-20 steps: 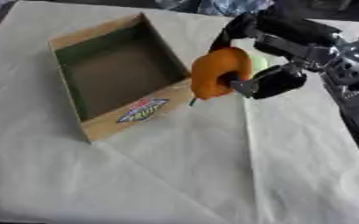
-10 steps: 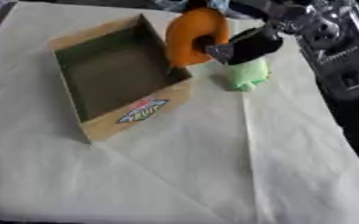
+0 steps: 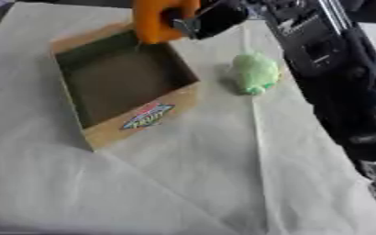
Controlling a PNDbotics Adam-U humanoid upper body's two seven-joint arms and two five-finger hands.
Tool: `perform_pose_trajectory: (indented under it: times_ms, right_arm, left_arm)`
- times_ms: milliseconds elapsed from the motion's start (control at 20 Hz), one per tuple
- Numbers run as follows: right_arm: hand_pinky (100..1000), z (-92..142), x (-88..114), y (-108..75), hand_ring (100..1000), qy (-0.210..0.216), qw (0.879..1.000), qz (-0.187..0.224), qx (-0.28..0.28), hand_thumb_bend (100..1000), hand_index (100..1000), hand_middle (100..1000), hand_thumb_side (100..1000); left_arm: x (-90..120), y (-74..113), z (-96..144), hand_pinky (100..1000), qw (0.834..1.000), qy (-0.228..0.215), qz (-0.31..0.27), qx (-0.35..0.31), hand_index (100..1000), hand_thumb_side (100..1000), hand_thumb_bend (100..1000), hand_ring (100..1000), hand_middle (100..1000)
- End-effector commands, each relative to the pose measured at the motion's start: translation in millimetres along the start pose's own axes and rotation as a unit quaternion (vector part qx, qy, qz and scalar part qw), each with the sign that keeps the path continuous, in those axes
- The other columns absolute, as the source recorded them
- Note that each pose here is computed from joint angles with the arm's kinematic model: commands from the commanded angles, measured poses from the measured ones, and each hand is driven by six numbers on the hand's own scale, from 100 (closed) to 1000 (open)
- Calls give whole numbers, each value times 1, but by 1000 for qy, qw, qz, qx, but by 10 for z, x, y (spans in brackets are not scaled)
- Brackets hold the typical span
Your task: Pick up objects on the table and place them in the box.
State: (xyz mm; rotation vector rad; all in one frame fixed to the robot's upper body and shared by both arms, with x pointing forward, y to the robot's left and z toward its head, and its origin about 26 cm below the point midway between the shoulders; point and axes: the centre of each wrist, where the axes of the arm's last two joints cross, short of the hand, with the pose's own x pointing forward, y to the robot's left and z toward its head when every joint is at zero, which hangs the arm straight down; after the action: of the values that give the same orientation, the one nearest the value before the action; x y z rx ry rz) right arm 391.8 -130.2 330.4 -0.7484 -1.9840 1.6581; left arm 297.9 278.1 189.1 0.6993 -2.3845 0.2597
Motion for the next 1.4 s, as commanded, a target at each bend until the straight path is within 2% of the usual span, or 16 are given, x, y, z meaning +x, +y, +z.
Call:
perform_pose_trajectory:
  times_ms: [50, 450, 900, 1100, 1250, 1300, 1350, 1400]
  right_arm:
    - [806, -179, 3, 5, 743, 1, 1000, 2, -4, 100, 723, 506, 100]
    - [808, -563, 57, 363, 745, 4, 1000, -9, 23, 100, 725, 506, 100]
    - [817, -751, -44, 898, 759, 37, 997, -17, 69, 100, 737, 519, 112]
    - [849, -770, -88, 1046, 788, 32, 995, -17, 90, 100, 772, 589, 227]
    - [878, -772, -106, 1069, 825, 26, 995, -6, 100, 192, 853, 695, 352]
    - [883, -774, -107, 1071, 832, 24, 994, 0, 104, 203, 868, 707, 377]
    - [896, -776, -106, 1070, 848, 22, 994, 7, 109, 229, 900, 736, 445]
    - [903, -779, -105, 1063, 856, 21, 993, 15, 113, 235, 912, 747, 461]
  left_arm:
    - [54, 6, -47, 617, 1000, -13, 4, -5, 702, 991, 281, 793, 1000]
    - [64, -18, -47, 617, 1000, -14, 12, -6, 702, 991, 281, 794, 1000]
    - [68, -32, -43, 618, 1000, -12, 17, -6, 702, 992, 279, 794, 1000]
    - [69, -36, -43, 618, 1000, -12, 18, -6, 702, 992, 279, 794, 1000]
    - [68, -35, -40, 618, 1000, -11, 18, -6, 702, 992, 278, 794, 1000]
    - [68, -36, -40, 618, 1000, -11, 18, -7, 702, 992, 278, 794, 1000]
    - [68, -37, -40, 618, 1000, -11, 19, -7, 701, 992, 277, 794, 1000]
    - [69, -37, -40, 618, 1000, -11, 19, -7, 701, 992, 277, 794, 1000]
